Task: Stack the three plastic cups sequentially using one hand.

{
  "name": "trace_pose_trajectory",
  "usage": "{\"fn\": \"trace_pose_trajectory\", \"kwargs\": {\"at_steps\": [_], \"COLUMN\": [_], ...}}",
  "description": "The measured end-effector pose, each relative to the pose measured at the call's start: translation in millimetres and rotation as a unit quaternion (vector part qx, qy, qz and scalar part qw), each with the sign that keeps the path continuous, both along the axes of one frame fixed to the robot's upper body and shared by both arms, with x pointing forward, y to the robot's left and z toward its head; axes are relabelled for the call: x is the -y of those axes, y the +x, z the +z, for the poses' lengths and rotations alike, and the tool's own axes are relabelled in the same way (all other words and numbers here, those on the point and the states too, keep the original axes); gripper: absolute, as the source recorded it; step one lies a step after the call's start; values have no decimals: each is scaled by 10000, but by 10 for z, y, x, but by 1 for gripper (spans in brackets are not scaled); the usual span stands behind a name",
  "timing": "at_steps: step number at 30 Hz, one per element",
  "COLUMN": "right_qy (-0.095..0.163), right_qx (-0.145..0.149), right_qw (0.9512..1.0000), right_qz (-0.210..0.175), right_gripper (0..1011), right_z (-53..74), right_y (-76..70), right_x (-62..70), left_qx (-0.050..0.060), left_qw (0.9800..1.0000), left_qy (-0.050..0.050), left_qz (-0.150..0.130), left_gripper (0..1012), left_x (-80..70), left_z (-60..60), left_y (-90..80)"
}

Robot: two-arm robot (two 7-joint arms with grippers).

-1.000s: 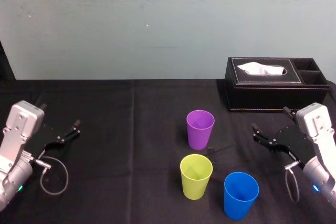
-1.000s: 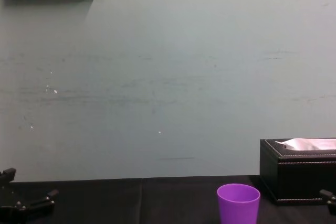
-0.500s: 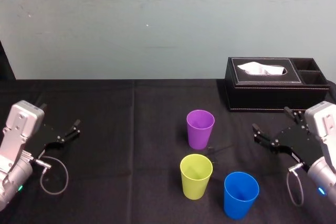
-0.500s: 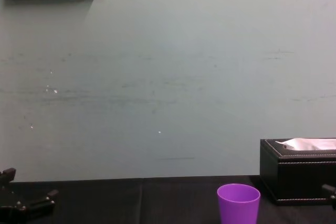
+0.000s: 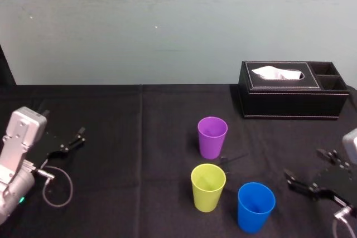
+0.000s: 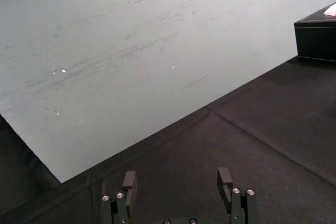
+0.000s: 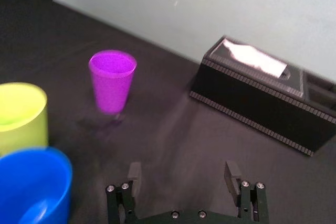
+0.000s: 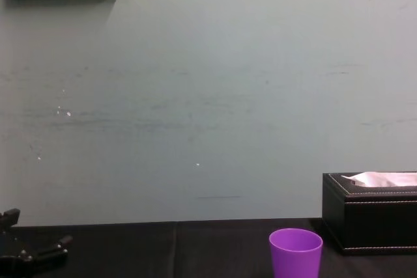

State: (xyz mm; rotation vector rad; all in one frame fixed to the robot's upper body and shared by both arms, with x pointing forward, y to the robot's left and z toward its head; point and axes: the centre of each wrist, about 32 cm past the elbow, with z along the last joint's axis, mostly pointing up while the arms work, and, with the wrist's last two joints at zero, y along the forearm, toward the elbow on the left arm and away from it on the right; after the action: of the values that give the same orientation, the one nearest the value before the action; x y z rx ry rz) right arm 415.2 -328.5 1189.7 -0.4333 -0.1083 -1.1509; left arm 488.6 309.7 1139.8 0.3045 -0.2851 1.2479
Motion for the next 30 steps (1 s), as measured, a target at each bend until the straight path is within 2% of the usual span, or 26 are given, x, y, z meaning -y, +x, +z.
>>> {"fn": "trace_pose_trajectory", "kwargs": {"at_steps": [3,6,13,20,30], "right_qy": [-83,-91,-12,96,160], "right_qx": [-364,-614,-1057,-1250,-1324], "right_qw": [9993,9979,9936,9906,9870], "right_qz": [67,182,405,550,894], "right_gripper": [1004,1004,1004,1004,1004], "right_z": [87,120,105,104,133], "right_y": [-149,-244,-408,-492,-484], "right_x": [31,23,-52,-113,-199], "left_qx": [0,0,1,0,0], "left_qw": [10000,10000,10000,10000,10000], "left_qy": [0,0,0,0,0], "left_qz": [0,0,0,0,0], "left_gripper": [1000,1000,1000,1000,1000], "left_x": [0,0,0,0,0], "left_z": [0,0,0,0,0], "left_y": [0,0,0,0,0]}}
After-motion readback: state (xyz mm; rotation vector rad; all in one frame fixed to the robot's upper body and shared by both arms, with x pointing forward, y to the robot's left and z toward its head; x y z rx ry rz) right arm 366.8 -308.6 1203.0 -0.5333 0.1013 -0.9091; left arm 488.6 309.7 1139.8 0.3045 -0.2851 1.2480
